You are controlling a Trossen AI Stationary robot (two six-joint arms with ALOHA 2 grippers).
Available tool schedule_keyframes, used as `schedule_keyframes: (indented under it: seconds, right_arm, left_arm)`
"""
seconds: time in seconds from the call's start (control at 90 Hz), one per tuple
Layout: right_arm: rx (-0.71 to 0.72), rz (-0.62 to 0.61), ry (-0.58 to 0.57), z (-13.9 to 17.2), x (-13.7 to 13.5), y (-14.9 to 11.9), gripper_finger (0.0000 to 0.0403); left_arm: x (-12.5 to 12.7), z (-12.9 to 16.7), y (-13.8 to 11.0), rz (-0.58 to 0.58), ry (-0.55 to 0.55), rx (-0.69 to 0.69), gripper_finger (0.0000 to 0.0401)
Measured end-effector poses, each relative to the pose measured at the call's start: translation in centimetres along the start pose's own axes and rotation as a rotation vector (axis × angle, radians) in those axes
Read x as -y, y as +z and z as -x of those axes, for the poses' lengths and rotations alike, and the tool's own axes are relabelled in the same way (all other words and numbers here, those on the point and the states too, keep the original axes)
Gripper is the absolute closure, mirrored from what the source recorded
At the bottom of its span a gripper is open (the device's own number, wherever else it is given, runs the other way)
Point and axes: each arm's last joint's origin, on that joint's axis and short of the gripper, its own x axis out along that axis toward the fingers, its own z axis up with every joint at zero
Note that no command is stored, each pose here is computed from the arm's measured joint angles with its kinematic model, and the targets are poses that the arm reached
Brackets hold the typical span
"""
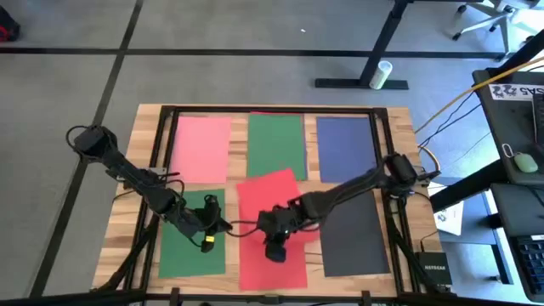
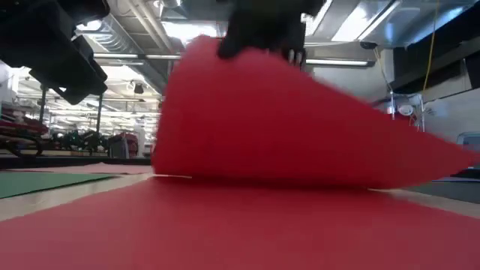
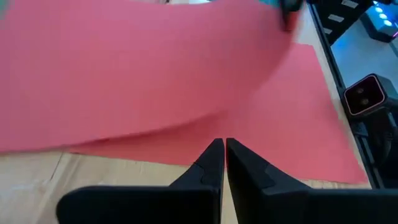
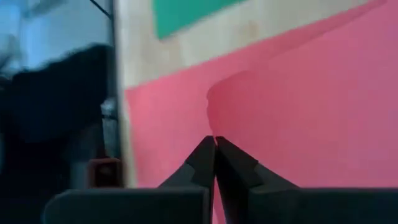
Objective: Organize paper
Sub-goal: Stack the red paper on top of the red paper
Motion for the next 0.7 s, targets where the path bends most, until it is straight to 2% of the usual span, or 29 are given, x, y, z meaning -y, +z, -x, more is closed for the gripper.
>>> schedule_keyframes:
  seconds: [0.211,0.511,0.7]
  right_arm:
    - [0.054,-0.113,-0.036,-0.3,-1.6,-1.3,0.0403]
    - [0.144,-0.212,0.023,-0.5,-4.1,-2.3,0.0403]
    - [0.176,-0.201,0.039,-0.6,-5.0,-2.8,0.0401]
  left_arm:
    - [0.0,0.0,0.0,0.020,0.000,0.000,0.0401]
    - [0.0,0.0,0.0,0.025,0.001,-0.002,0.0401]
    - [0.0,0.0,0.0,0.024,0.002,-0.003,0.0401]
